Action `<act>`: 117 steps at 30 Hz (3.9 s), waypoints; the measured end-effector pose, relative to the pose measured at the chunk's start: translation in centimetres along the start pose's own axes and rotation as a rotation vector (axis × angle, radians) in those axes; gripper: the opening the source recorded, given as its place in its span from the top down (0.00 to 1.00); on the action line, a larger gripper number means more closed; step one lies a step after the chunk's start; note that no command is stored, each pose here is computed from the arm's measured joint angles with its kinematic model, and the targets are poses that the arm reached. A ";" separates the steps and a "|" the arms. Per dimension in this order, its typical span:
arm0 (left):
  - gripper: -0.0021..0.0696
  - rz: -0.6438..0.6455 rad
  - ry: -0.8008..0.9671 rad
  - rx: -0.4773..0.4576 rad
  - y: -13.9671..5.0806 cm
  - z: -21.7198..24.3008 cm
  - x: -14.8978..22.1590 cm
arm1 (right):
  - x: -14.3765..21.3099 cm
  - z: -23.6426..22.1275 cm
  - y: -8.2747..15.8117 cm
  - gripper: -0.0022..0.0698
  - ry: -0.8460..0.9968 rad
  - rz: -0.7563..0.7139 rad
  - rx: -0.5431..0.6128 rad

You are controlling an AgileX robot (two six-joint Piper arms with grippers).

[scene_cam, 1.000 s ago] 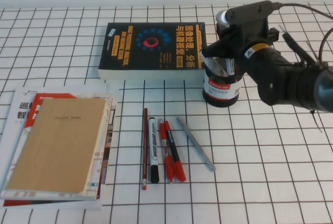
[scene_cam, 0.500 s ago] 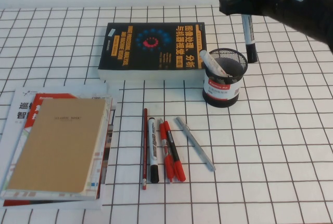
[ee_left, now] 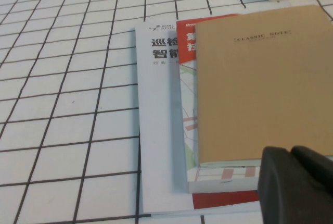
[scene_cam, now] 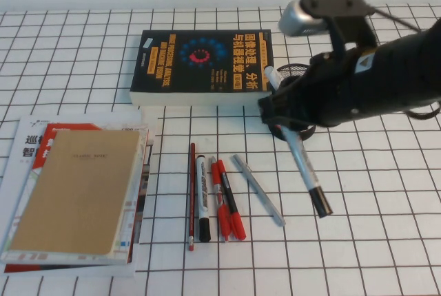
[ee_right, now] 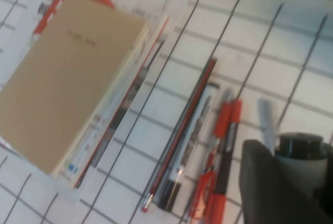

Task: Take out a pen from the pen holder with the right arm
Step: 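Take a marker out of the pen holder and lay it on the table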

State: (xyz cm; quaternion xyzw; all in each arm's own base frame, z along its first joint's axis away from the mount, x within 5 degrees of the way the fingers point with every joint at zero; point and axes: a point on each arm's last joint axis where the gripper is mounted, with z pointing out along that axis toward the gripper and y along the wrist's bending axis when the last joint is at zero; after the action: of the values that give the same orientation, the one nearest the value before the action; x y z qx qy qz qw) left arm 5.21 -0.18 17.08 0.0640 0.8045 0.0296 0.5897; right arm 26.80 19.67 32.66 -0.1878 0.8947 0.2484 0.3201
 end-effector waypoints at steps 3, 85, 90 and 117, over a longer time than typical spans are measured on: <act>0.98 0.000 0.000 0.000 0.0 0.0 0.0 | 0.8 2.7 0.4 0.80 0.062 0.035 -0.016; 0.98 0.000 0.000 0.000 0.0 0.0 0.0 | 9.1 -11.7 1.1 0.99 0.264 -0.205 0.042; 0.98 0.000 0.000 0.000 0.0 0.0 0.0 | 10.3 -10.3 0.2 0.99 0.267 -0.212 0.071; 0.98 0.000 0.000 0.000 0.0 0.0 0.0 | 27.9 -11.2 -9.7 0.99 -0.680 -0.017 0.549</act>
State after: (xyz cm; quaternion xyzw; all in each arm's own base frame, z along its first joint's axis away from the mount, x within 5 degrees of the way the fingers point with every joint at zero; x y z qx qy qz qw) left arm 5.21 -0.18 17.08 0.0640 0.8045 0.0296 0.5897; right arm 6.03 0.58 18.47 -0.0106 0.7698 0.0462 0.6365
